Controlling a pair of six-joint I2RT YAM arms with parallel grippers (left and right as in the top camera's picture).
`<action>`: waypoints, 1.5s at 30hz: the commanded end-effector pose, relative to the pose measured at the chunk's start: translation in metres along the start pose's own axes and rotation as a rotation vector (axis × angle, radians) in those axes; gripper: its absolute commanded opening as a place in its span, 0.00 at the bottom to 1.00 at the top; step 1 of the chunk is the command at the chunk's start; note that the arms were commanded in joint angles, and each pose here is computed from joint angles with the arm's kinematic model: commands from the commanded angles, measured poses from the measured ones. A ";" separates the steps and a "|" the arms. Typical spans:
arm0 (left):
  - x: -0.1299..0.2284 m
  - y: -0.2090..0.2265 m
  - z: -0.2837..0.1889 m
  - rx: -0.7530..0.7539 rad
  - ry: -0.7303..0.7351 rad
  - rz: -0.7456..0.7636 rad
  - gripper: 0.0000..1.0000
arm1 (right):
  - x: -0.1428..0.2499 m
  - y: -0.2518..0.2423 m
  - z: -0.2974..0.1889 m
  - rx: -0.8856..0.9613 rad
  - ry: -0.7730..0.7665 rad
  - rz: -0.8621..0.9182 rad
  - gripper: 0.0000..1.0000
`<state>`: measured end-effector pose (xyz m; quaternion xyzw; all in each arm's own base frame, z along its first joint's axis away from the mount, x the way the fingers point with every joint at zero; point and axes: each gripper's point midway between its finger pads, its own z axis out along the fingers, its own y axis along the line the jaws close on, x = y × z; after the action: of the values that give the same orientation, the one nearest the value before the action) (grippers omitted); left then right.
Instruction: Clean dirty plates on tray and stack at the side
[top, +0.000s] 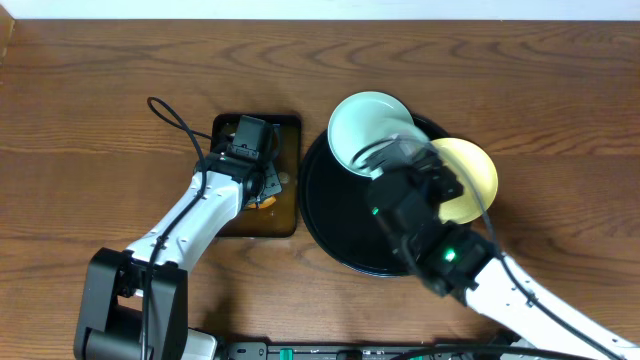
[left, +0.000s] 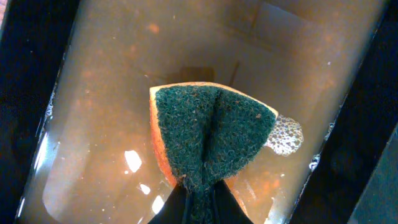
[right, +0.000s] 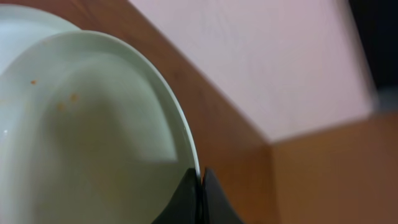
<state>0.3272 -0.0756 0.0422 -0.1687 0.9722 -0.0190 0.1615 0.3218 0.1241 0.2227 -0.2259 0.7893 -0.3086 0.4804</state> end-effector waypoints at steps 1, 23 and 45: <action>-0.006 -0.001 -0.004 0.006 -0.015 0.010 0.08 | 0.016 -0.033 0.022 0.058 0.067 0.261 0.01; -0.006 -0.001 -0.004 0.006 -0.014 0.010 0.08 | 0.249 -0.118 0.133 0.051 0.627 0.873 0.10; -0.006 -0.001 -0.004 0.006 -0.014 0.010 0.08 | 0.211 0.038 0.104 -0.786 0.745 1.023 0.26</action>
<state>0.3272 -0.0756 0.0422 -0.1688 0.9721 -0.0189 0.1615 0.3179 -0.0284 0.0327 0.1528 0.9605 0.1724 0.1564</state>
